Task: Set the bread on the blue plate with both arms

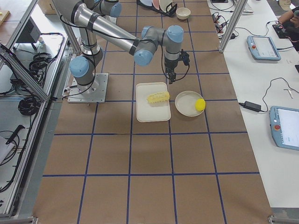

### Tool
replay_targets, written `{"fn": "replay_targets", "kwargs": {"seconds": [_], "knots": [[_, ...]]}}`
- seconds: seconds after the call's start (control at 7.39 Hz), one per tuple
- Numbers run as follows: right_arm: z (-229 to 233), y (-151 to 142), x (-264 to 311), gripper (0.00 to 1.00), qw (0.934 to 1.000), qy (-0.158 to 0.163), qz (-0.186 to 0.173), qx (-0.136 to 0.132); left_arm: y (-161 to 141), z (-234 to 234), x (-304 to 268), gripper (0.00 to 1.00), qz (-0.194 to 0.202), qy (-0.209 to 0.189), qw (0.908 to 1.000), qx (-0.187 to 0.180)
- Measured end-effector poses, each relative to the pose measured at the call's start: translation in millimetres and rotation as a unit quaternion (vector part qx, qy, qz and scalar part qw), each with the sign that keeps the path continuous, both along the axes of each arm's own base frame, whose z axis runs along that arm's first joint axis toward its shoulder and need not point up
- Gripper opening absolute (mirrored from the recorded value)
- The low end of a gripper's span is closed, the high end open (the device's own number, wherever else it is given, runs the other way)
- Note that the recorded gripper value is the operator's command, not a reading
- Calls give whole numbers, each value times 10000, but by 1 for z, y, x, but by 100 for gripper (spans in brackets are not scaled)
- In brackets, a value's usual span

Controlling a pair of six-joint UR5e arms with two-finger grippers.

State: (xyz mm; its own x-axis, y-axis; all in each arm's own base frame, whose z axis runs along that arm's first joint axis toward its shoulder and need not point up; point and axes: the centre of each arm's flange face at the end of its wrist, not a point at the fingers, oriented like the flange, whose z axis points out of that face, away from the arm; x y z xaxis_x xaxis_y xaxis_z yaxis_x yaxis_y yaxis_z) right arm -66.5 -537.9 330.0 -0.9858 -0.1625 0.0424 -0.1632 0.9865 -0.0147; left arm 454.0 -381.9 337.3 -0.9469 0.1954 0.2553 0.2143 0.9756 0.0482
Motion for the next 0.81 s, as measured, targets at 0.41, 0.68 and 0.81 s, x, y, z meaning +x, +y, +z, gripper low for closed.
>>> {"fn": "replay_targets", "kwargs": {"seconds": [0.41,0.68,0.81], "knots": [[-42,24,-24,100,9996,-126,-207,-170,-23,-67,38,100,-36,270,9996,25],[-71,39,-18,100,9992,-148,-102,-366,-65,-85,17,100,-103,414,9991,-15],[-84,49,-13,100,9989,-127,-83,-440,-77,-93,9,100,-69,458,9989,29]]}}
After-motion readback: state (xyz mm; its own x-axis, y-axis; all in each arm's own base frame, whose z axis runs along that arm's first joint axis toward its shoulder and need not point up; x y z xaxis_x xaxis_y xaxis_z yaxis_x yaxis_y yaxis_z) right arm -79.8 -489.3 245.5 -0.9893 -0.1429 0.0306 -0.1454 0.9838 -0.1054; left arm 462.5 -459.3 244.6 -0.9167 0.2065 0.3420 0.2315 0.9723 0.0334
